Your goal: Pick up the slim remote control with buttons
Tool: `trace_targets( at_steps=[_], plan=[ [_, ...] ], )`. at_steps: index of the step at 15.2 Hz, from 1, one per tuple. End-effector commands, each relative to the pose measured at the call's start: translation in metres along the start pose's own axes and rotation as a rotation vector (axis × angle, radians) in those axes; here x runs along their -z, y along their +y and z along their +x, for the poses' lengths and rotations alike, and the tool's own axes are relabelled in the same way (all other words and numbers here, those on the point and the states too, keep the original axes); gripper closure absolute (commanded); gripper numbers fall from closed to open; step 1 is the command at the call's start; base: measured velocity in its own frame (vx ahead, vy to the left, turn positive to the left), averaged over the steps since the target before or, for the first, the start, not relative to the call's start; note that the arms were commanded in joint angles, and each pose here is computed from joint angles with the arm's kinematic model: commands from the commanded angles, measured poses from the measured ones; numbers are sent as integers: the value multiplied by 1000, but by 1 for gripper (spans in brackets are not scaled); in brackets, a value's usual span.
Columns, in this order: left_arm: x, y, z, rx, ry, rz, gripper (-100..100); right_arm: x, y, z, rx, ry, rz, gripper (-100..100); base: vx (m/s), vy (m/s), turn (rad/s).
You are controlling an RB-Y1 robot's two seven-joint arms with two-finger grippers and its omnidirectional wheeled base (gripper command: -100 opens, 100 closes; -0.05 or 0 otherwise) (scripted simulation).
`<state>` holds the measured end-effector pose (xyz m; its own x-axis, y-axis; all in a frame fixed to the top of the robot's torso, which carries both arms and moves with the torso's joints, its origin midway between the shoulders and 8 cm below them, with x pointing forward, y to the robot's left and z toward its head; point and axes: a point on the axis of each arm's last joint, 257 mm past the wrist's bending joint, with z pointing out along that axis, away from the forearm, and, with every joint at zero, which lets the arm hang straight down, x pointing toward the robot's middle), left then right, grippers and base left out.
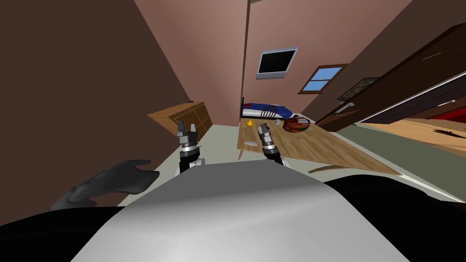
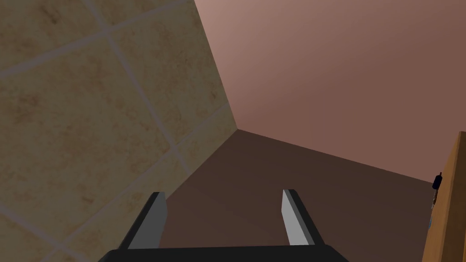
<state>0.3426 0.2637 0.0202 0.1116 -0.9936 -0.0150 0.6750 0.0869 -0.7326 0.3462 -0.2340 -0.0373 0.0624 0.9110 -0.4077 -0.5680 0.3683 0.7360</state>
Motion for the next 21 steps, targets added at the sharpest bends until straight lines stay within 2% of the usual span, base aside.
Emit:
trace_targets(
  at_steps=[1,4,5,6,7,8,9,10,11,12,13,14,15,16,17,18,19,20,21],
  plan=[
    [0,0,0,0,0,0,0,6,-7,7,37,46,10,-100,37,198,-4],
    [0,0,0,0,0,0,0,23,-29,24,125,148,42,-100,51,190,9],
    [0,0,0,0,0,0,0,24,-29,24,127,153,41,-100,79,216,1],
    [0,0,0,0,0,0,0,35,-42,33,175,208,59,-100,96,214,-3],
    [0,0,0,0,0,0,0,35,-42,33,176,210,58,-100,93,196,-4],
    [0,0,0,0,0,0,0,48,-55,41,227,272,76,-100,103,201,-2],
    [0,0,0,0,0,0,0,48,-55,41,227,272,76,-100,87,188,-6],
    [0,0,0,0,0,0,0,62,-69,48,280,336,95,-100,107,191,-7],
    [0,0,0,0,0,0,0,62,-69,48,280,337,95,-100,115,196,-11],
    [0,0,0,0,0,0,0,78,-84,55,332,404,114,-100,113,212,-14],
    [0,0,0,0,0,0,0,79,-84,55,336,406,113,-100,97,206,-16],
    [0,0,0,0,0,0,0,97,-99,61,386,474,133,-100,95,203,-24],
    [0,0,0,0,0,0,0,97,-99,62,393,480,131,-100,107,171,-26],
    [0,0,0,0,0,0,0,117,-115,65,441,548,152,-100,117,189,-21],
    [0,0,0,0,0,0,0,118,-115,67,451,558,149,-100,143,174,-32],
    [0,0,0,0,0,0,0,138,-130,70,496,624,170,-100,181,165,-39],
    [0,0,0,0,0,0,0,140,-131,71,510,640,165,-100,166,153,-25],
    [0,0,0,0,0,0,0,162,-145,72,554,708,185,-100,147,151,-31],
    [0,0,0,0,0,0,0,165,-146,74,569,727,180,-100,137,137,-39]
  ],
)
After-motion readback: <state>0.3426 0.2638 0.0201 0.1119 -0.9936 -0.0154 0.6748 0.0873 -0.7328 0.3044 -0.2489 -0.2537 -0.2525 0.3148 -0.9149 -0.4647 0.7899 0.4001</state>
